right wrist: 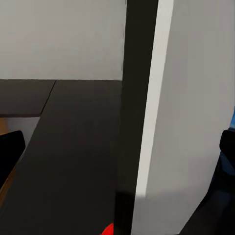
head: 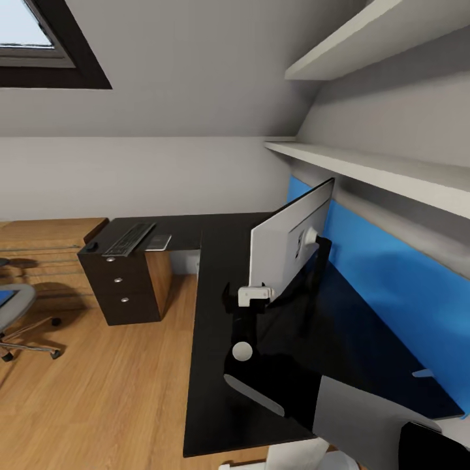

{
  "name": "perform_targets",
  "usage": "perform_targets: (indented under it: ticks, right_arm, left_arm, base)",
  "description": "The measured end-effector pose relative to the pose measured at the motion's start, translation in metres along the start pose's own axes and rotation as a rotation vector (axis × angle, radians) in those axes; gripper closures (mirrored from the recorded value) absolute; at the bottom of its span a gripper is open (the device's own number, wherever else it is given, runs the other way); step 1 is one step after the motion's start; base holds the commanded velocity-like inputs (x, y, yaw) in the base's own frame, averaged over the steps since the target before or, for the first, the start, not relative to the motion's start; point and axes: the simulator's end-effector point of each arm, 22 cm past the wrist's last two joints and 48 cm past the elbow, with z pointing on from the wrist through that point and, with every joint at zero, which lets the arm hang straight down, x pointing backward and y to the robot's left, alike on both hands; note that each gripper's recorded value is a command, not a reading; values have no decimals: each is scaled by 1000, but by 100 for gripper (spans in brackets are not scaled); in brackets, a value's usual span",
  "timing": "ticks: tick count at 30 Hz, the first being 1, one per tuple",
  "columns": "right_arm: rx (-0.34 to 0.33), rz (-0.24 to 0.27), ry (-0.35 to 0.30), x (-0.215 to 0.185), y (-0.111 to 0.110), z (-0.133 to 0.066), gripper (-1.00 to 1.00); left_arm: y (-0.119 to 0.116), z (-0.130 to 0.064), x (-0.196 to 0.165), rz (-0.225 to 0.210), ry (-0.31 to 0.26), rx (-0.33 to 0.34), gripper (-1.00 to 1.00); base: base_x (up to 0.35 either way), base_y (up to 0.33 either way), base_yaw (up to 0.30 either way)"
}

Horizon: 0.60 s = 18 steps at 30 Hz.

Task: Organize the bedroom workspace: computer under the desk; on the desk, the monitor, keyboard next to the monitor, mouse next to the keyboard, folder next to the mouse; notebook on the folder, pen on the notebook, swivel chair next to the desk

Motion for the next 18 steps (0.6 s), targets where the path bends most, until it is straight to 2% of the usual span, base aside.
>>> perform_targets:
  ticks: [9, 14, 18]
  right_arm:
    - [19, 9, 2, -1, -5, 2, -100]
    - [97, 20, 6, -2, -23, 4, -100]
    - [121, 23, 8, -2, -29, 4, -100]
  left_arm:
    - [-4, -1, 3, 1, 4, 5, -100]
    - [-5, -1, 3, 1, 4, 6, -100]
    - [-5, -1, 3, 2, 3, 7, -100]
  base:
    - [16, 9, 0]
    - [1, 0, 0]
    - [0, 0, 0]
